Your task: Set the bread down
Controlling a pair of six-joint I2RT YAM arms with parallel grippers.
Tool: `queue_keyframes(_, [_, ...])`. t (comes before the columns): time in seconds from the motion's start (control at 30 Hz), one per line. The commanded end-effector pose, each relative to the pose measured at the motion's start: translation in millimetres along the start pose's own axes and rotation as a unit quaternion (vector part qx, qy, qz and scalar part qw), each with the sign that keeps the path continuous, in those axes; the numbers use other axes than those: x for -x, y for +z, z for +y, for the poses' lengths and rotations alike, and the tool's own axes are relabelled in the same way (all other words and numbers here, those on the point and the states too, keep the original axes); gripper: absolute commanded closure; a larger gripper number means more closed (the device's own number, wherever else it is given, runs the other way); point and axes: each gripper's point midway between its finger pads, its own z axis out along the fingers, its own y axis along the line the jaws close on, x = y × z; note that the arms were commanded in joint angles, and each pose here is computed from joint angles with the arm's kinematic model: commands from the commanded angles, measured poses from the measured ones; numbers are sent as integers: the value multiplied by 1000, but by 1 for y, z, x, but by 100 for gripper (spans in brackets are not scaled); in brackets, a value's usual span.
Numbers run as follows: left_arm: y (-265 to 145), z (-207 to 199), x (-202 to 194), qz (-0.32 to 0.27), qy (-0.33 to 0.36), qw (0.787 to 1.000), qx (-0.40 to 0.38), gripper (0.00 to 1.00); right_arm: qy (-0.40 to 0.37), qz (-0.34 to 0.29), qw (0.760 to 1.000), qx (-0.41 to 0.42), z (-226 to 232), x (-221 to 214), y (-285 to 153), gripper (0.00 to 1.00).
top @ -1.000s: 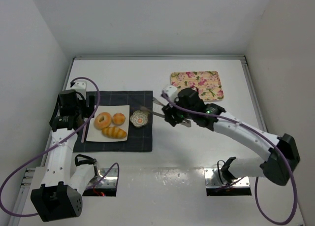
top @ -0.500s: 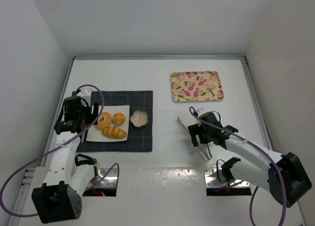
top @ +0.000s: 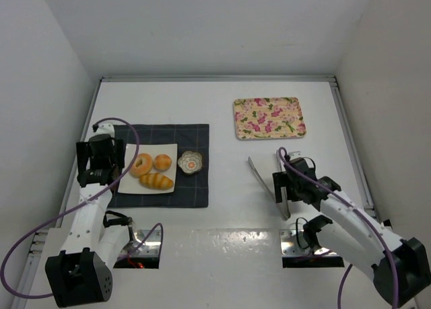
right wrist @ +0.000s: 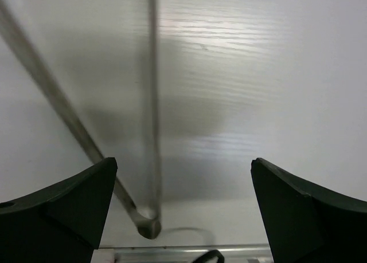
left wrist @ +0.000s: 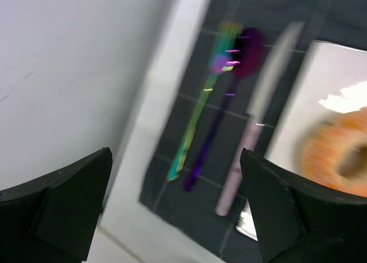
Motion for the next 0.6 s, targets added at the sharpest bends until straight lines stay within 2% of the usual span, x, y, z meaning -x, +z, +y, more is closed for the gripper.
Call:
queue_keyframes(0.0, [-7,56,-1,-9,-51,984,171,1,73,-51,988,-129,-46,17,-24,0])
queue_keyframes(0.07, [-10,65,-6,-3,-53,978,203,1,149,-60,966,-201,-71,8,-43,0])
queue_keyframes(0.1, [-14,72,-8,1,-54,973,226,1,185,-109,937,-278,-99,15,-60,0])
queue_keyframes(0.13, [-15,74,-8,2,-54,971,231,1,181,-93,928,-312,-113,3,-78,0])
queue_keyframes(0.17, [-15,74,-8,3,-49,972,232,1,214,-110,914,-327,-118,1,-84,0])
queue_keyframes(0.23, [-15,67,-9,20,-17,980,198,1,228,-140,892,-364,-135,1,-102,0])
queue_keyframes(0.33, [-22,57,-1,34,5,990,138,1,236,-162,887,-361,-138,6,-109,0])
queue_keyframes(0.57, [-33,39,20,28,-8,999,41,1,246,-193,885,-344,-136,21,-110,0])
